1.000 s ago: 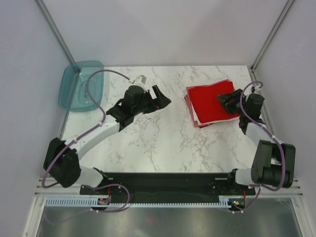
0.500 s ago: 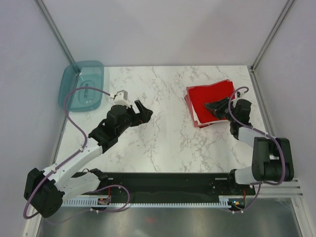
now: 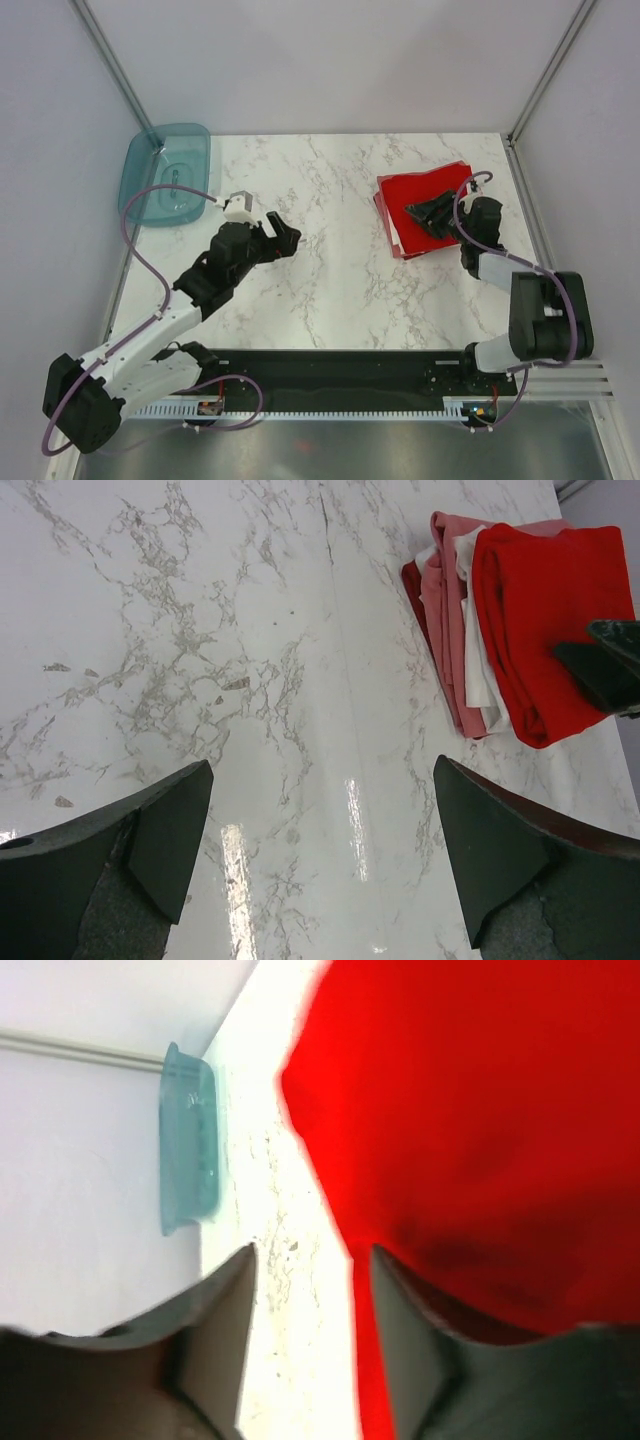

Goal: Fold and stack the t-shirts

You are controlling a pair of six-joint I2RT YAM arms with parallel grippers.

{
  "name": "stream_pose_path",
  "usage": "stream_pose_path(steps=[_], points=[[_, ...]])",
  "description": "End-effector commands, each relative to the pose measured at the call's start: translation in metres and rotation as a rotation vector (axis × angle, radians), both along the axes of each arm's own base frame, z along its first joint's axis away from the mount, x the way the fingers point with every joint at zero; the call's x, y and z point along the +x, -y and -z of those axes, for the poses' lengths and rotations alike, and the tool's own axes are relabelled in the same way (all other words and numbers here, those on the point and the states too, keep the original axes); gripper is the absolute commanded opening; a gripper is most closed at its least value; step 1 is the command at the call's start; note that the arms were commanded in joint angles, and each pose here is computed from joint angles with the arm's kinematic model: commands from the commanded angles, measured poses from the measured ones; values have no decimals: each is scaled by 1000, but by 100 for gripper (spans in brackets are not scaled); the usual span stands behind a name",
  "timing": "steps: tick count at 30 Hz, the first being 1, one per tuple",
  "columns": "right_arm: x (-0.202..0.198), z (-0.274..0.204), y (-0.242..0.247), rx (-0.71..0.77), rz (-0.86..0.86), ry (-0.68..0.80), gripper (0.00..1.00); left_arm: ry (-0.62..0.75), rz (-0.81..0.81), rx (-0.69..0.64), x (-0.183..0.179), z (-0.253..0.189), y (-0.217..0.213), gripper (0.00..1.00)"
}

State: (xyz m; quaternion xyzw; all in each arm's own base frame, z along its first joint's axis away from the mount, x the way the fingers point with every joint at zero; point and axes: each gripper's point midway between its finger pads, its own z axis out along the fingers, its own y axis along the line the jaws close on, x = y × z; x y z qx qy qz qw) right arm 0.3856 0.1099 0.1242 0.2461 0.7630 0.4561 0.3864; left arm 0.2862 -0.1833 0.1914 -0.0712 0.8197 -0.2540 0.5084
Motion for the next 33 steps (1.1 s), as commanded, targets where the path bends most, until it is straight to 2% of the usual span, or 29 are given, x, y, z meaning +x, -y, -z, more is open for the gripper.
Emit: stream_pose_path(steps=[1,2,4,9,13,19,24,33], points=[[5,-59,11,-245,26,179,62,82,-26,3,2,-17,-9,99],[-3,-65,-4,-282,-7,200,77,91,-23,-9,0,-21,-9,100],[-16,-81,-1,-390,31,252,97,95,-20,-17,-2,-21,-10,100],[-57,-122,-27,-559,48,409,98,145,-14,-18,-8,-26,-15,100],[-73,-123,-35,-633,80,460,98,251,-4,-28,-10,-33,-19,100],[-72,-110,-28,-656,146,412,98,305,-2,-66,-19,-47,-24,99],[-81,-121,-29,-590,155,482,98,346,15,-72,-24,-44,-25,100],[-81,-111,-18,-608,209,476,98,368,44,-81,-25,-45,-20,100]])
